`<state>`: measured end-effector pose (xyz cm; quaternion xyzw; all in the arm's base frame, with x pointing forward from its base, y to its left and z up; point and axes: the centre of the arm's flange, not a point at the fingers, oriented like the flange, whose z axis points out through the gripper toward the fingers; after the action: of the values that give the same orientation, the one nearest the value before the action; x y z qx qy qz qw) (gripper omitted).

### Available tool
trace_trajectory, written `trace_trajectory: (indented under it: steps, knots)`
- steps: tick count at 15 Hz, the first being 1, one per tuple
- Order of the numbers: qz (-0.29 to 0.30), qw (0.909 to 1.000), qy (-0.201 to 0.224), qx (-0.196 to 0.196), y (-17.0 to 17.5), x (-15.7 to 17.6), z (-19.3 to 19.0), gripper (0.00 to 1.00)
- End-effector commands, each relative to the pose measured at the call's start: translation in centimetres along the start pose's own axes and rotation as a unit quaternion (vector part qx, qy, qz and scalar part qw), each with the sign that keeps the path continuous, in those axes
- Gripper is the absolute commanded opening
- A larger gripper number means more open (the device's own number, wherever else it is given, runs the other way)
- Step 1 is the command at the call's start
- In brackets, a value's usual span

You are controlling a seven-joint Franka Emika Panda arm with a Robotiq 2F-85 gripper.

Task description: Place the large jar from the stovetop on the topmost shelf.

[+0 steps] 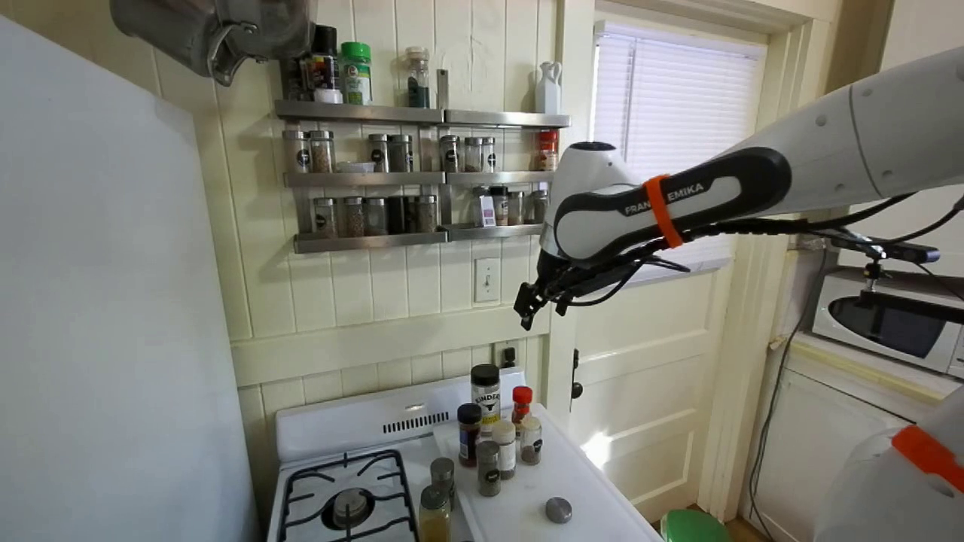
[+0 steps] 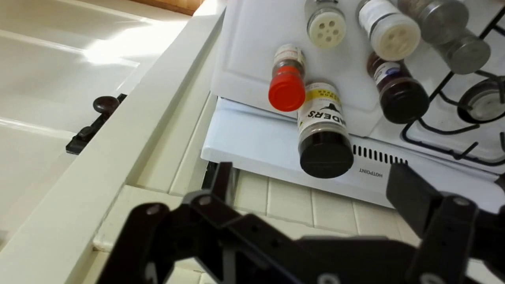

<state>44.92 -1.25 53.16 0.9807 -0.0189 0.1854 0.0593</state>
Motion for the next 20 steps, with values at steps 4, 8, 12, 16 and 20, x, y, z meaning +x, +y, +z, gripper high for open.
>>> trace_trajectory:
  steps: [4,8,12,16,20]
  knots:
    - [0.006,0.9993,-0.005,0.036,1.4,1.1,4.8,1.0]
    - [0.005,0.9991,-0.009,0.041,1.3,1.4,5.7,1.0]
    - [0.001,0.999,-0.007,0.044,1.2,1.7,6.7,1.0]
    - [-0.005,0.9989,0.002,0.047,0.2,2.9,9.8,1.0]
    - [-0.005,0.9984,0.019,0.053,-0.5,3.5,13.2,1.0]
